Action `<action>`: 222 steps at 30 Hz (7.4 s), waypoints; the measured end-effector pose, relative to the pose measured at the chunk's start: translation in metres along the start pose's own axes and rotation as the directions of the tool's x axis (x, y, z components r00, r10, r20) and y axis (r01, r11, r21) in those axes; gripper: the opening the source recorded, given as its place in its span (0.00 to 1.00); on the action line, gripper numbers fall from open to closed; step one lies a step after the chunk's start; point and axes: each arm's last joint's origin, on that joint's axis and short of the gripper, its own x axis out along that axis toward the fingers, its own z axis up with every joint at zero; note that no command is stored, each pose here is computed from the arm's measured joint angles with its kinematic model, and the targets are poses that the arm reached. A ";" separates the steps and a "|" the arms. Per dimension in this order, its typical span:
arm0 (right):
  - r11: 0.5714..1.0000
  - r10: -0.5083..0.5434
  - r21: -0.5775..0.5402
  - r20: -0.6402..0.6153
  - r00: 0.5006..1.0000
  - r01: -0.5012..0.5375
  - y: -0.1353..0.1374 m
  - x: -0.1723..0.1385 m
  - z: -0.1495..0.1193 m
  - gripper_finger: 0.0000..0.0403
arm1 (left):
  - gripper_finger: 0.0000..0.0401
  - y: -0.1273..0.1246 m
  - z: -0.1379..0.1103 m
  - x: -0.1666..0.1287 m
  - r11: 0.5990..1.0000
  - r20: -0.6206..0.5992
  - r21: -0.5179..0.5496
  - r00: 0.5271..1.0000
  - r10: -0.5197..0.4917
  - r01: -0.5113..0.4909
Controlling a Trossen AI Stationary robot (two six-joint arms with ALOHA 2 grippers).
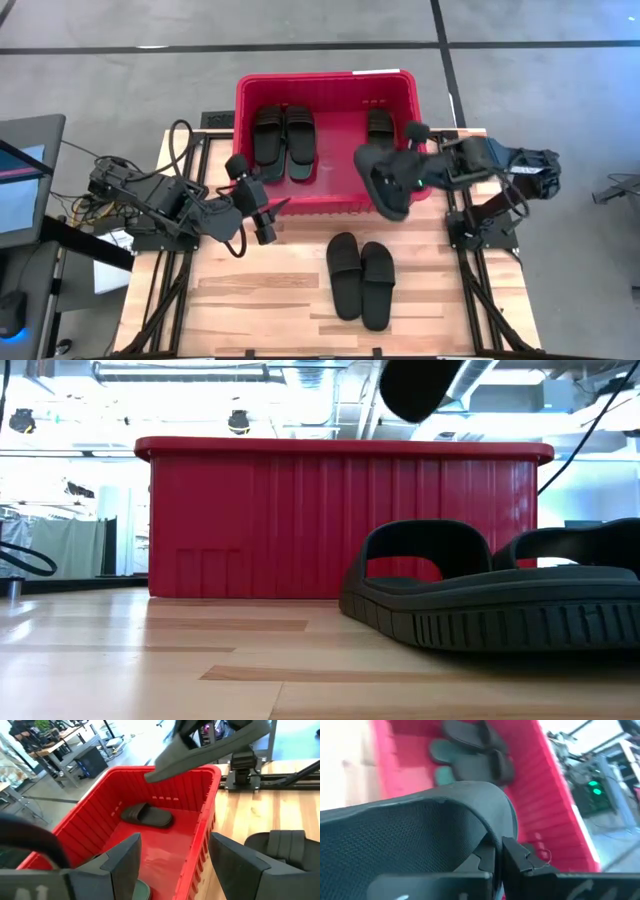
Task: Pick and place slides into bin
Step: Put the black slide into the red bin
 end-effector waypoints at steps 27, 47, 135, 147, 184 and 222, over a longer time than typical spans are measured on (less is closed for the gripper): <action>0.994 0.024 -0.093 -0.319 0.947 -0.056 -0.094 0.197 -0.013 0.00 | 0.55 0.004 -0.002 0.001 0.991 0.007 -0.051 0.992 0.122 -0.122; 0.954 0.183 -0.156 -0.383 0.906 -0.258 -0.102 0.316 -0.050 0.00 | 0.55 0.008 -0.003 0.003 0.974 0.003 -0.141 0.983 0.181 -0.179; 0.949 0.195 -0.151 -0.407 0.893 -0.277 -0.128 0.356 -0.091 0.11 | 0.55 0.019 -0.002 0.015 0.962 -0.020 -0.152 0.974 0.225 -0.225; 0.951 0.215 -0.112 -0.429 0.877 -0.288 -0.125 0.355 -0.093 0.29 | 0.55 0.018 -0.002 0.015 0.970 -0.028 -0.154 0.982 0.187 -0.189; 0.962 0.102 -0.177 -0.467 0.879 -0.206 -0.118 0.355 -0.083 0.36 | 0.55 0.015 -0.002 0.013 0.968 -0.025 -0.191 0.986 0.164 -0.165; 0.950 -0.004 -0.274 -0.498 0.867 -0.153 -0.102 0.344 -0.064 0.57 | 0.55 0.006 -0.006 0.005 0.985 -0.044 -0.150 0.996 0.079 -0.085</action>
